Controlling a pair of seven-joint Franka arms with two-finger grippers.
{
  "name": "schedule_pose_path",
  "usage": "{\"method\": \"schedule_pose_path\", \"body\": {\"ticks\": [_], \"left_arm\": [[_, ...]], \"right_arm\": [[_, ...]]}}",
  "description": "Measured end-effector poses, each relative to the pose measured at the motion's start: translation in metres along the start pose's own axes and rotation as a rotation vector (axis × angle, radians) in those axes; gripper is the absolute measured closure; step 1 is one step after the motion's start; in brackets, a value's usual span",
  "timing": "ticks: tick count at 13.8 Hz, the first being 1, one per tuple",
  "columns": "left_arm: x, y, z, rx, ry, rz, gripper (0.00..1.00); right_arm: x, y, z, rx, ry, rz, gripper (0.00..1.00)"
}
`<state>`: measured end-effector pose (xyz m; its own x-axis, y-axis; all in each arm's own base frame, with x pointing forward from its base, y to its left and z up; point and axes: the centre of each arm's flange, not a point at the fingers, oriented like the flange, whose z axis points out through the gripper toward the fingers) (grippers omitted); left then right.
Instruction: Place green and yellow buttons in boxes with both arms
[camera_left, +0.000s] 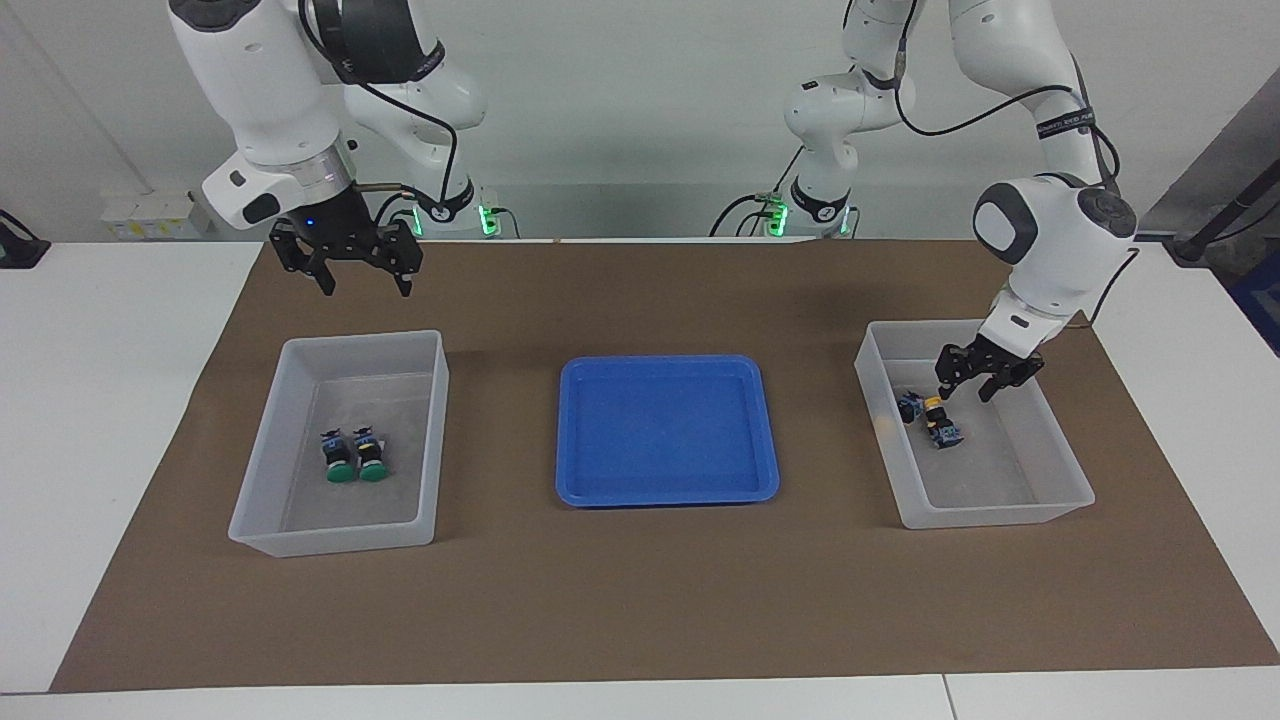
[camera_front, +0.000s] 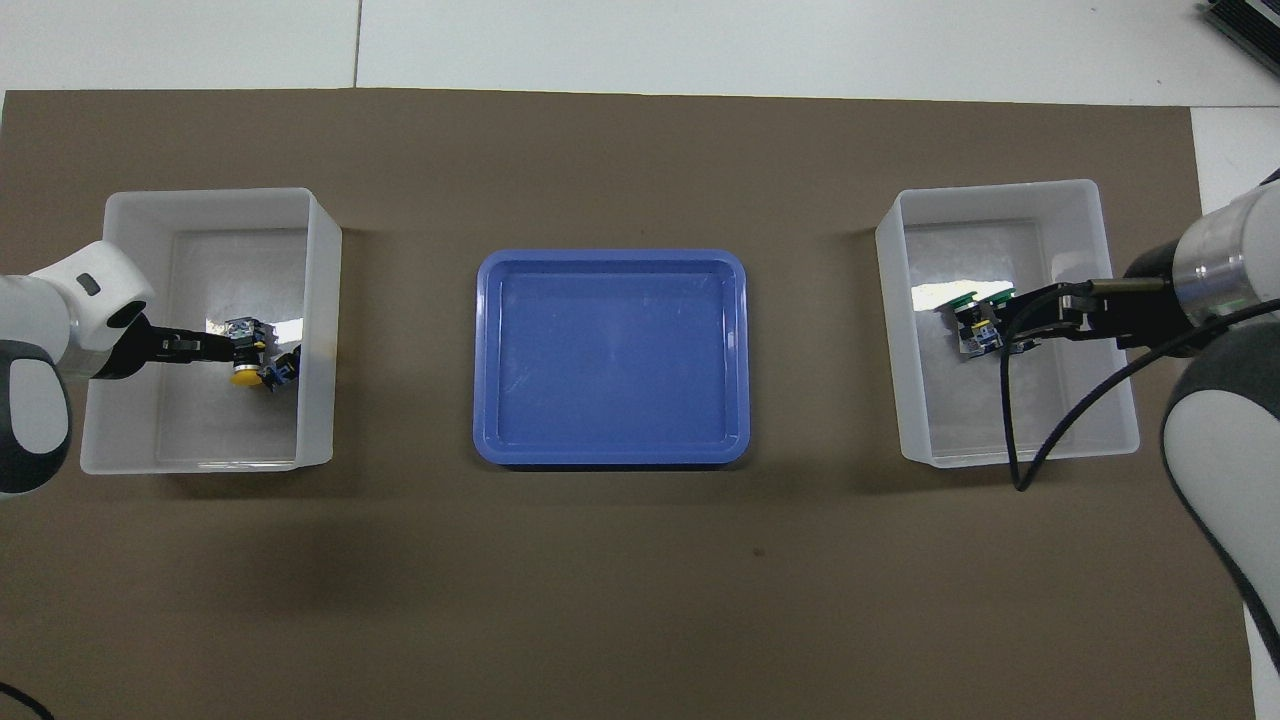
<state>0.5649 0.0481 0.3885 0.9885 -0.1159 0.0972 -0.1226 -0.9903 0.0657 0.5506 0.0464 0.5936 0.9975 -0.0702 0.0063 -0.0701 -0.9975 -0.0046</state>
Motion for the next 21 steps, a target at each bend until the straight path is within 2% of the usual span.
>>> {"method": "schedule_pose_path", "body": {"ticks": [5,10,15,18,19,20,21], "left_arm": [[0.021,0.019,-0.075,-0.033,-0.078,-0.009,0.33],[0.004,0.042,-0.144,-0.032,-0.132,-0.004,0.33],[-0.015,0.081,-0.217,0.072,-0.235,0.07,0.32],[-0.018,0.104,-0.231,0.115,-0.237,0.049,0.3],[-0.019,0.11,-0.232,0.121,-0.234,0.049,0.24],[-0.019,0.113,-0.232,0.123,-0.233,0.047,0.14],[-0.019,0.113,-0.232,0.124,-0.232,0.046,0.13]], "right_arm": [[0.002,0.014,0.0,0.0,-0.001,0.026,0.0],[0.003,0.02,-0.002,-0.014,0.003,0.032,0.0],[0.003,0.034,-0.005,-0.018,-0.006,0.057,0.0],[-0.001,0.036,-0.002,-0.022,-0.035,0.06,0.0],[-0.001,0.036,-0.002,-0.022,-0.041,0.06,0.0],[-0.001,0.037,-0.002,-0.022,-0.041,0.063,0.0],[-0.001,0.04,-0.002,-0.022,-0.041,0.068,0.0]]}}
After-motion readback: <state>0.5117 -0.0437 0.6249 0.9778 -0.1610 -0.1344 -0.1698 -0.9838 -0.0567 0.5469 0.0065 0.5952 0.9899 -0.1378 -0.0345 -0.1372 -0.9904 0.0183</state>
